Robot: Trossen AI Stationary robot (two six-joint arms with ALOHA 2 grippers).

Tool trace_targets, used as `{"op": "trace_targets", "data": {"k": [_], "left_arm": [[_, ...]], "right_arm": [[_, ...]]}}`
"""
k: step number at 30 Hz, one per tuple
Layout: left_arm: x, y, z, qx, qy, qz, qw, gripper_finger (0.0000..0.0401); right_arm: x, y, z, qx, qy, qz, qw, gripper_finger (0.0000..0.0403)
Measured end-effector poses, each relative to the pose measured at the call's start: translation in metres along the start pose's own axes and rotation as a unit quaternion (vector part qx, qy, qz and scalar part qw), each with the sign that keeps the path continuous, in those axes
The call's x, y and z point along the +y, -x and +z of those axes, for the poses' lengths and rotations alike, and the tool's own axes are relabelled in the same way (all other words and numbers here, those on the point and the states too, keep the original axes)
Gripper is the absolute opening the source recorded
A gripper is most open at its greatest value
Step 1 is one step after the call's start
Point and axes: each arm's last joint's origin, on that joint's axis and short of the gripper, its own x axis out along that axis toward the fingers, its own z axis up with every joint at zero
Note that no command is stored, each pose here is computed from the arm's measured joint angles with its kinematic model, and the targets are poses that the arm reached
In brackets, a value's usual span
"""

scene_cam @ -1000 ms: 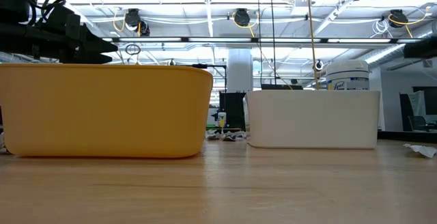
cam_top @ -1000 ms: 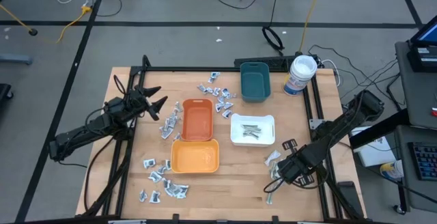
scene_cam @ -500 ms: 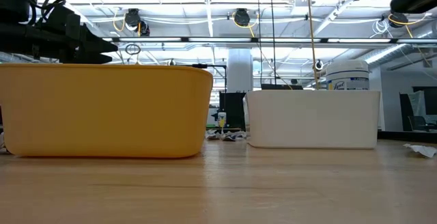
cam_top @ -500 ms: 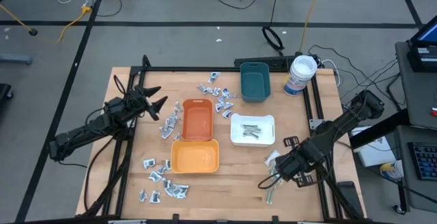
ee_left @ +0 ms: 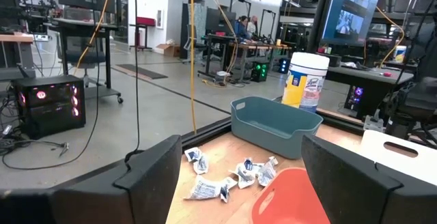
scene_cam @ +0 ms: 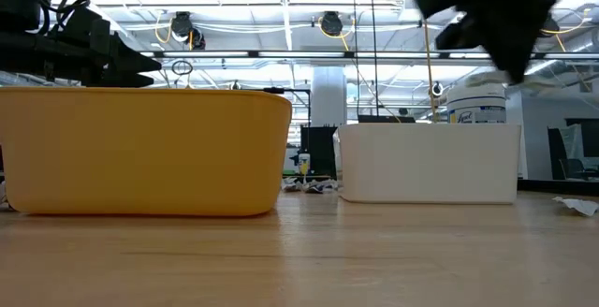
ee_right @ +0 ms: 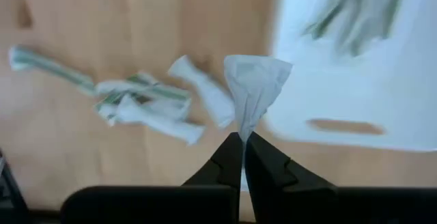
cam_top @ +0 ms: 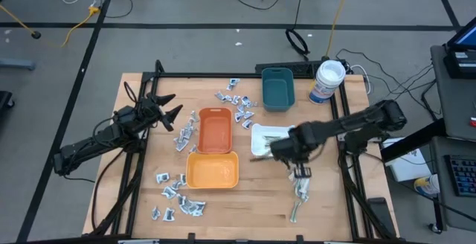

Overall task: Pick & Place First Aid Supplies
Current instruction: Put the green sachet into the white bin

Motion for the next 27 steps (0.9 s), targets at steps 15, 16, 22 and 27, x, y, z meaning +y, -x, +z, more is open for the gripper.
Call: {"op": "trace_targets", "data": {"k": [15,16,22,27], "left_arm": [[0.0,0.0,0.0,0.0,0.0,0.0,1.0,0.0308],[0.0,0.0,0.0,0.0,0.0,0.0,1.0,0.0308],[0.0,0.0,0.0,0.0,0.0,0.0,1.0,0.0308],[0.0,0.0,0.0,0.0,0.0,0.0,1.0,0.0308]], "right_arm": [[-0.07,-0.008,0.055,0.008,-0.063,0.006,0.998,0.0006],[-0.071,-0.011,0.058,0.012,-0.065,0.006,0.998,0.0006],[-0.074,-0.035,0.076,0.014,-0.057,0.004,0.998,0.0006],[-0.076,-0.051,0.088,0.006,-0.054,0.003,0.998,0.0006]]}}
